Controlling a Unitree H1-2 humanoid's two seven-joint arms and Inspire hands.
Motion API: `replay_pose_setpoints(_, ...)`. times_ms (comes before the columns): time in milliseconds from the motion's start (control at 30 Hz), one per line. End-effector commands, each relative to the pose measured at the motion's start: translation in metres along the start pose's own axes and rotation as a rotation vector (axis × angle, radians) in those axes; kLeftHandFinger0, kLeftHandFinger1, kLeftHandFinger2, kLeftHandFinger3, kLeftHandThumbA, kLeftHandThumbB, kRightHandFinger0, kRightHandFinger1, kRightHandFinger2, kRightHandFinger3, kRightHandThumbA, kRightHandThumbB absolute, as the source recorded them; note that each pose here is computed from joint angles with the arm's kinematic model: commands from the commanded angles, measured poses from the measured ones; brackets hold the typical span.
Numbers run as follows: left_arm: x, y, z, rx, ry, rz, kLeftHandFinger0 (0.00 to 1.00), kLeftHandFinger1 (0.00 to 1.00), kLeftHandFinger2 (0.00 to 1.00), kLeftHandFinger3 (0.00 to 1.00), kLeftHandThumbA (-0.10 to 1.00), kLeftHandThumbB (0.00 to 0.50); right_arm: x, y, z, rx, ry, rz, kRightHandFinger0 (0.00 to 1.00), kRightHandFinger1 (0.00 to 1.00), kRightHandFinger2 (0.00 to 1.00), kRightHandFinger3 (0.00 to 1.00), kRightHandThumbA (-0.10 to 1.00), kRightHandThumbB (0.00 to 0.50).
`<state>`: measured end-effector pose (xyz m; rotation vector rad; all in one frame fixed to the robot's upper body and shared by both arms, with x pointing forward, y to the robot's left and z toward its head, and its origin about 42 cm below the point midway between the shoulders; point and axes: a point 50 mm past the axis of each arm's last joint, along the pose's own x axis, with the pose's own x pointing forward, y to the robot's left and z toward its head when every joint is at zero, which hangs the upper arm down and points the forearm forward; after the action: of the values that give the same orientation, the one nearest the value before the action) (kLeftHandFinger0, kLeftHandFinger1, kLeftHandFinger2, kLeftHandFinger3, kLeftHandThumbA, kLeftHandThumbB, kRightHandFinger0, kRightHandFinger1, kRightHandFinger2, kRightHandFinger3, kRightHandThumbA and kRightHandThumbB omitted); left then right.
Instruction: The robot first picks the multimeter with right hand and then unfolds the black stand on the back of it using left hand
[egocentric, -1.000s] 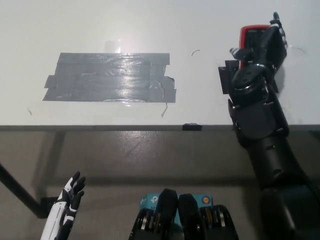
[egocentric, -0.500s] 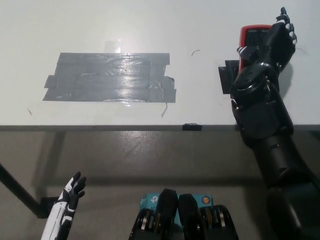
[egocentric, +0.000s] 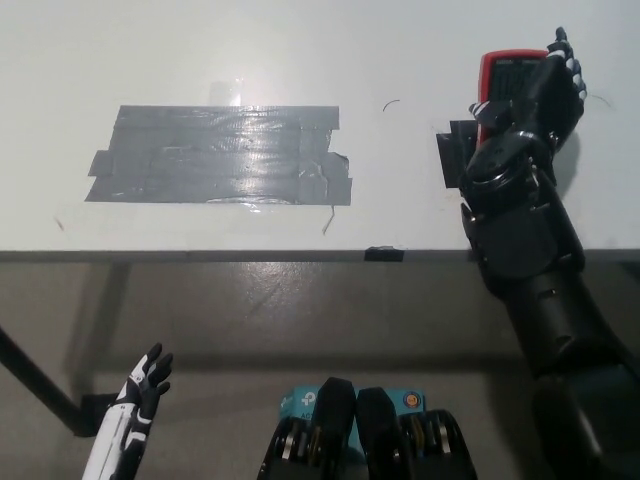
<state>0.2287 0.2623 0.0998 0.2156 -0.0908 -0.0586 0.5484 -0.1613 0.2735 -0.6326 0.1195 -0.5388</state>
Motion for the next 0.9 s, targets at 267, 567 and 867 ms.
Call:
replay_pose_setpoints(267, 0.003, 0.006, 0.013, -0.004, -0.074, -0.005, 1.00, 1.00, 1.00, 1.00, 1.00, 0.012, 0.020, -0.013, 0.026, -0.016, -0.019, 0.004, 1.00, 1.00, 1.00, 1.00, 1.00, 0.461)
replay_pose_setpoints(567, 0.007, 0.008, 0.015, 0.012, -0.085, -0.006, 1.00, 1.00, 1.00, 1.00, 1.00, 0.024, 0.030, -0.018, 0.035, 0.020, 0.000, 0.043, 1.00, 1.00, 1.00, 1.00, 1.00, 0.494)
replay_pose_setpoints(867, 0.010, 0.007, 0.018, -0.003, -0.096, -0.012, 1.00, 1.00, 1.00, 1.00, 1.00, 0.017, 0.040, -0.013, 0.007, 0.019, 0.065, 0.031, 0.57, 0.67, 0.75, 0.87, 0.32, 0.351)
